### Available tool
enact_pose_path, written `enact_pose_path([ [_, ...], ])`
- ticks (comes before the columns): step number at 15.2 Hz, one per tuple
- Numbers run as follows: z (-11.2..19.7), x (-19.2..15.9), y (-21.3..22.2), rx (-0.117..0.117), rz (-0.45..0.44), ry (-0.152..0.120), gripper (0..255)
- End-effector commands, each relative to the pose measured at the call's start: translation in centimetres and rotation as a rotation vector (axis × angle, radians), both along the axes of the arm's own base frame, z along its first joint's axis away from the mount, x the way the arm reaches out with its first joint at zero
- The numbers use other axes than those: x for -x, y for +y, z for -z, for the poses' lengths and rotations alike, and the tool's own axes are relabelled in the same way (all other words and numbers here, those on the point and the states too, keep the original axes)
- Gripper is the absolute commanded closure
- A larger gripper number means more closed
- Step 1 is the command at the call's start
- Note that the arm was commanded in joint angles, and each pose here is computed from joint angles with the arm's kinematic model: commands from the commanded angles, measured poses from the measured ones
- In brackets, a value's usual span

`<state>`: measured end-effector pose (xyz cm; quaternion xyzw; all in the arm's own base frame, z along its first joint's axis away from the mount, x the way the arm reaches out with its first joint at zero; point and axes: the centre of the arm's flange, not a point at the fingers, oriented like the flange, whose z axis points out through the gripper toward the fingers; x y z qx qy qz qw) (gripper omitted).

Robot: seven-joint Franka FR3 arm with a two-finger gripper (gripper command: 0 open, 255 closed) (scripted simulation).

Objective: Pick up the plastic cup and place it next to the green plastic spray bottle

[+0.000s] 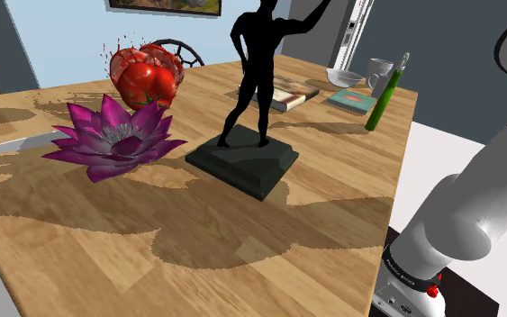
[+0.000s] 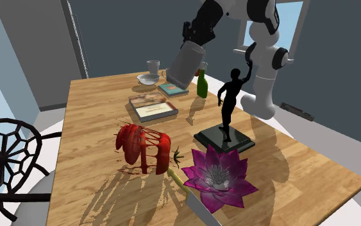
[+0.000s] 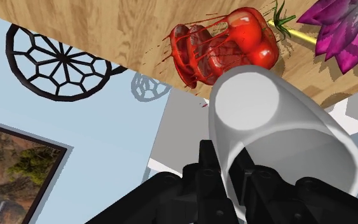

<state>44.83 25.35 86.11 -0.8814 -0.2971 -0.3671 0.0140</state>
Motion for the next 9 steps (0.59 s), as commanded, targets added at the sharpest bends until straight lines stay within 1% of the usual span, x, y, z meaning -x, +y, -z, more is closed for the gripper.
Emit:
enact_pose_path([
  [1,-1.0,0.0,0.1,0.0,0.0,0.0,255],
  [2,-1.4,0.0,0.1,0.0,0.0,0.0,255],
  [9,-1.5,6.5,-6.6,0.0,0.0,0.0,255],
])
